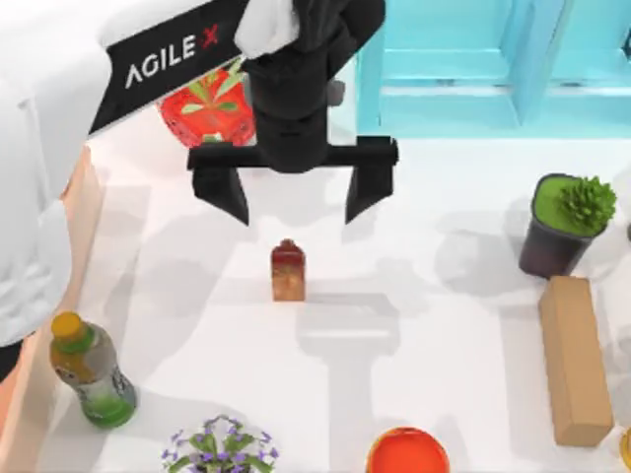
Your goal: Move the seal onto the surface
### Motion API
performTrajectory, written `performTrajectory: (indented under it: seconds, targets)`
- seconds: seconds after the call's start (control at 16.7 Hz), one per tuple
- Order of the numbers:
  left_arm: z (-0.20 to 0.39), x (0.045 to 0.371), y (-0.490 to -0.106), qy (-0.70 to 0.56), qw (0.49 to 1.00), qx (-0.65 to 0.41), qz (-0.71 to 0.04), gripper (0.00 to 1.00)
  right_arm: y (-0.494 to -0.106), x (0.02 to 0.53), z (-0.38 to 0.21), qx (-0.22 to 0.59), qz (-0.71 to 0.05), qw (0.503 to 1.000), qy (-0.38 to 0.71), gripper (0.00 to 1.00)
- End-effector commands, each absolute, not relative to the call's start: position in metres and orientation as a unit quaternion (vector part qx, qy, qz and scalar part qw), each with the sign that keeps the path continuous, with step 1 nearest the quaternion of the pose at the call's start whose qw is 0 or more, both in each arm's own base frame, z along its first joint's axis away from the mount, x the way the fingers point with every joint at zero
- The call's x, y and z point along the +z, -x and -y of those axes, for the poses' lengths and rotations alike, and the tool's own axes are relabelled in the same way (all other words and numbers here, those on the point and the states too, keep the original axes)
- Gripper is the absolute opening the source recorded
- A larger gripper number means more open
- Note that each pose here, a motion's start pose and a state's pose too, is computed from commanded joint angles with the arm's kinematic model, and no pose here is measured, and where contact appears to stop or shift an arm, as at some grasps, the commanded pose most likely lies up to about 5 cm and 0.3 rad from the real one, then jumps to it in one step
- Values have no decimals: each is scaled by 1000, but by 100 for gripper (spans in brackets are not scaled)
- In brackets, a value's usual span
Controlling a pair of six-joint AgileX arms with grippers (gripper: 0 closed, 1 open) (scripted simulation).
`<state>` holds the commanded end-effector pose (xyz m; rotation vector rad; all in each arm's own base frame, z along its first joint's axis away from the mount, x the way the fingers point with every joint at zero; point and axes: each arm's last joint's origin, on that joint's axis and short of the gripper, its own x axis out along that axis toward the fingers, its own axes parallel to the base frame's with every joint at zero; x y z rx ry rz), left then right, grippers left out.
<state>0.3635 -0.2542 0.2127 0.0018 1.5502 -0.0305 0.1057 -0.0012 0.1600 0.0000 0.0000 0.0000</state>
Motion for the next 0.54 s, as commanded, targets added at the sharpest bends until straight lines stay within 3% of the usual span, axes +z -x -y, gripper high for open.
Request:
performTrajectory:
  seconds: [0.3,0.54]
  targets:
    - [248,265,-356,-5,710,-11,-704,100,-106,160,1,0,0,1000,0,100]
    - [246,277,-354,-7,708,-9,-706,100,-106,160,1,0,0,1000,0,100]
